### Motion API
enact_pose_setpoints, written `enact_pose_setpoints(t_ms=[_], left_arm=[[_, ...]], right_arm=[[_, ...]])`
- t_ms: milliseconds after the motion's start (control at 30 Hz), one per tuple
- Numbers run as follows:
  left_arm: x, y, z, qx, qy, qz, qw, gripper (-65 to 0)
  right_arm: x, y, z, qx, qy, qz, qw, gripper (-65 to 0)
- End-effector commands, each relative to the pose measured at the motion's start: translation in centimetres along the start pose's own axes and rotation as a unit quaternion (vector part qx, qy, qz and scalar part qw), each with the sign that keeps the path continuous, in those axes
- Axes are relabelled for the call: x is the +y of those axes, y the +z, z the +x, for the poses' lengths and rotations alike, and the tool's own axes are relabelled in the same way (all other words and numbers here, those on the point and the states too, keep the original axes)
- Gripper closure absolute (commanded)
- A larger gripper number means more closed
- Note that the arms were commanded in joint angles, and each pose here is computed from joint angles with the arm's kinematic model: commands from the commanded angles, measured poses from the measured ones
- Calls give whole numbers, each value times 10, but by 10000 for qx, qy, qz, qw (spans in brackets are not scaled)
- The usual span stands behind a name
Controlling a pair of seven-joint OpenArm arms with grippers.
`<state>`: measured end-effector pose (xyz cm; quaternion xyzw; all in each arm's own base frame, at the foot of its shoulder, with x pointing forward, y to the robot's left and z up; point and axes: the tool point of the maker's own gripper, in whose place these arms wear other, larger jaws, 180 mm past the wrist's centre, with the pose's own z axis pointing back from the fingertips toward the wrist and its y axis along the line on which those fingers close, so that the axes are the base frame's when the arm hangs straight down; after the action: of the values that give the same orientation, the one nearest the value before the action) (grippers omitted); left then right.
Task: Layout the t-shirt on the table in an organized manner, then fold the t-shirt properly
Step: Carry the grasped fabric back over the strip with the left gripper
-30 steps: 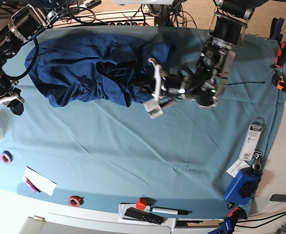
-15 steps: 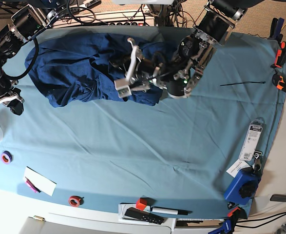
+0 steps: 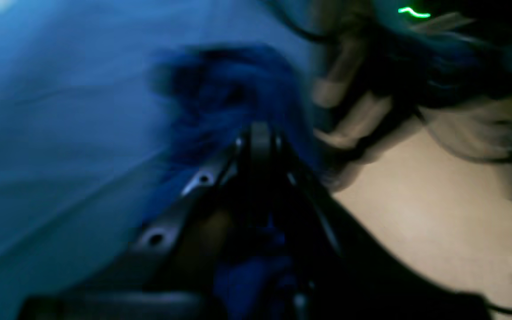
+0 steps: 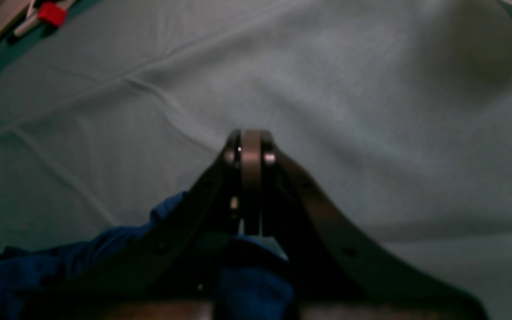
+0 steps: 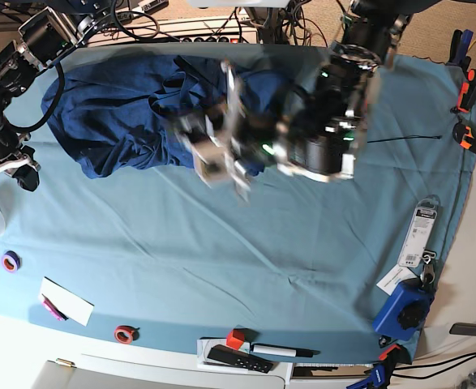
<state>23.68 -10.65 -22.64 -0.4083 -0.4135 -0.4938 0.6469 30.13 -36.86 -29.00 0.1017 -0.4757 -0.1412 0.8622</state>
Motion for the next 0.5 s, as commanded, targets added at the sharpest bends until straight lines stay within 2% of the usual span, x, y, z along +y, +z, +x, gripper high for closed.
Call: enact_pose_setpoints(t_ms=[0, 67, 133, 267, 467], left_arm=[[12, 5, 9, -172, -82, 250, 9995, 0], [38, 13, -1, -59, -58, 807, 9967, 0], [53, 18, -15, 50, 3, 1127, 9936, 0], [61, 20, -53, 420, 362, 1303, 9899, 0], [50, 21, -95, 799, 809, 1187, 9864, 0]], right_arm=[[1, 5, 22, -314, 122, 39, 9994, 0], [1, 5, 22, -318, 123, 41, 9994, 0], [1, 5, 22, -320, 121, 43, 9994, 0], [1, 5, 22, -318, 123, 43, 9994, 0], [1, 5, 22, -318, 123, 43, 9994, 0]])
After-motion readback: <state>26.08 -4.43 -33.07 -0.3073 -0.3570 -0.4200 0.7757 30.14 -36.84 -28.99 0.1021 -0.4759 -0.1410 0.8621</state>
